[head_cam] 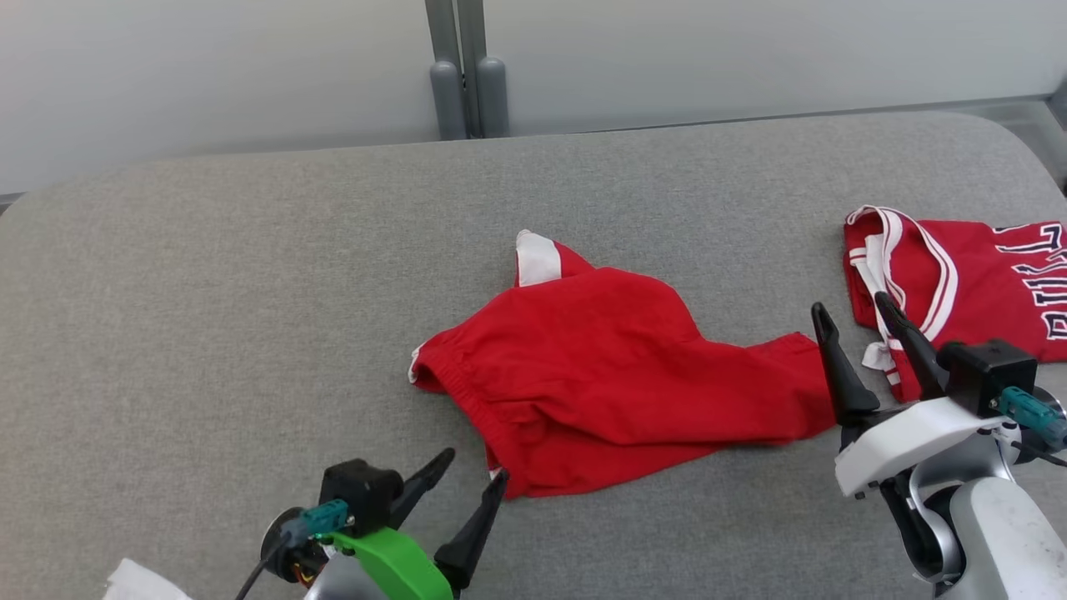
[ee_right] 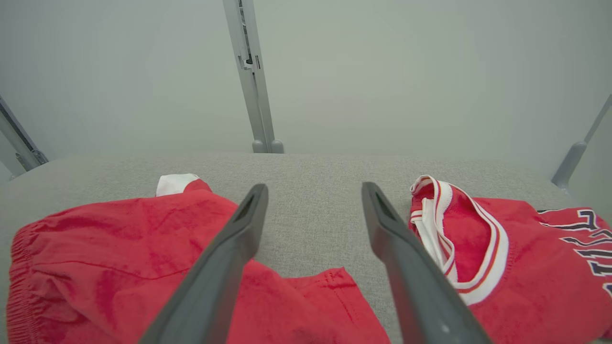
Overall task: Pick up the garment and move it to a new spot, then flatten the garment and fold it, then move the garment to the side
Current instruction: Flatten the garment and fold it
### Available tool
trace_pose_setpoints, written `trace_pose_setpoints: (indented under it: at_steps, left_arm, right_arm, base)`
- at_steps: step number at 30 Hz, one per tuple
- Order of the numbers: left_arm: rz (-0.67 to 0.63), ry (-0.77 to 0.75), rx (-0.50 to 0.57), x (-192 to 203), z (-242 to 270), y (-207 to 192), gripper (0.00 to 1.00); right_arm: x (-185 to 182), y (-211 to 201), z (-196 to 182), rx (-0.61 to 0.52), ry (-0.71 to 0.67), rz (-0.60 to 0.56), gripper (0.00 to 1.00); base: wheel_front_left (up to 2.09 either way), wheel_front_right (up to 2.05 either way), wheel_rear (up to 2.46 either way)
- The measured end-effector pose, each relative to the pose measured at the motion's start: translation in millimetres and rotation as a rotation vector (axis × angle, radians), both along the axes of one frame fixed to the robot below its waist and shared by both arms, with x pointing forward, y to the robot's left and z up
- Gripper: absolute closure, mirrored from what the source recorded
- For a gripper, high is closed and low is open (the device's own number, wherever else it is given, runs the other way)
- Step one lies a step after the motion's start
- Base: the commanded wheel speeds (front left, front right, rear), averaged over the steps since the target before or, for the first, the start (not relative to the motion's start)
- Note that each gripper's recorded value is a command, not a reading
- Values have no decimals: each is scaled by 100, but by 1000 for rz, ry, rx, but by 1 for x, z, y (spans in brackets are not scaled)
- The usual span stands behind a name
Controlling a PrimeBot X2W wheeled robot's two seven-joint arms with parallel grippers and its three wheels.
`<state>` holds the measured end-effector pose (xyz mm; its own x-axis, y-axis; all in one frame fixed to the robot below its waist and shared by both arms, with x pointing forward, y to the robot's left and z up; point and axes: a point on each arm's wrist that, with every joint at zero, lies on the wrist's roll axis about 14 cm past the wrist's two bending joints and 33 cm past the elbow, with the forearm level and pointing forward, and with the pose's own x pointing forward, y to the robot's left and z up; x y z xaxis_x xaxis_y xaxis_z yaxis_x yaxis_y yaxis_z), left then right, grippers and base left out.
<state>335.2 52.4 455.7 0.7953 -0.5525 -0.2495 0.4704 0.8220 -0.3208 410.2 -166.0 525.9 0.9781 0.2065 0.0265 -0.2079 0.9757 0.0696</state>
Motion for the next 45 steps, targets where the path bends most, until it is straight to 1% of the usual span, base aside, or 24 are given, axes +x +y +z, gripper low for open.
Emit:
trace_pose_setpoints:
  at_steps: [2,5,8,11,13,14,15,16,17,20,22,24,26,29,32,34,36,38,45]
  left_arm:
    - [-85,52,17,-5,-7,-11,0]
    - [-167,128,33,-11,-20,-24,0]
    - [-210,167,64,-9,-34,-28,0]
    - [-236,192,53,-4,-42,-36,0]
    - [-254,206,74,-1,-51,-38,0]
    - [-261,210,77,0,-54,-39,17]
    - [-270,213,73,1,-56,-42,59]
    - [-278,211,66,2,-56,-45,94]
    - [-282,202,56,4,-54,-48,100]
    - [-267,167,27,16,-47,-48,100]
    - [-242,135,-34,24,-33,-49,100]
    - [-230,103,-61,31,-21,-47,100]
    - [-203,82,-69,41,-14,-38,100]
    - [-128,69,-90,62,-5,-24,100]
    - [-37,97,-85,83,-10,-5,100]
    - [3,126,-96,92,-15,3,100]
    - [36,167,-83,99,-26,11,100]
    - [77,195,-112,107,-30,19,100]
    - [131,287,-78,111,-59,40,100]
  right_arm:
    - [1,-5,1,-3,-4,-12,0]
    - [3,-12,2,-4,-5,-33,0]
    - [1,-22,-3,-5,4,-61,0]
    - [0,-31,-7,-5,14,-87,0]
    - [-2,-36,-11,-6,22,-102,0]
    - [-2,-38,-13,-6,28,-110,0]
    - [-3,-41,-14,-6,29,-119,0]
    - [-3,-44,-15,-7,29,-126,0]
    - [-4,-47,-16,-8,32,-134,0]
    - [-5,-52,-20,-10,41,-150,0]
    - [-6,-53,-20,-9,43,-153,0]
    - [-6,-52,-20,-9,42,-151,0]
    - [-6,-51,-20,-8,43,-149,0]
    - [-5,-50,-22,-9,49,-144,0]
    - [-5,-50,-25,-11,58,-144,0]
    - [-4,-52,-27,-12,64,-148,0]
    - [-4,-55,-30,-16,71,-157,0]
    - [-3,-60,-32,-19,78,-168,0]
    - [-4,-67,-41,-22,102,-190,0]
  base:
    - [0,0,0]
    - [0,0,0]
    - [0,0,0]
    - [0,0,0]
    - [0,0,0]
    - [0,0,0]
    - [0,0,0]
    - [0,0,0]
    - [0,0,0]
    - [0,0,0]
    - [0,0,0]
    - [0,0,0]
    - [0,0,0]
    - [0,0,0]
    - [0,0,0]
    - [0,0,0]
    - [0,0,0]
    - [0,0,0]
    - [0,0,0]
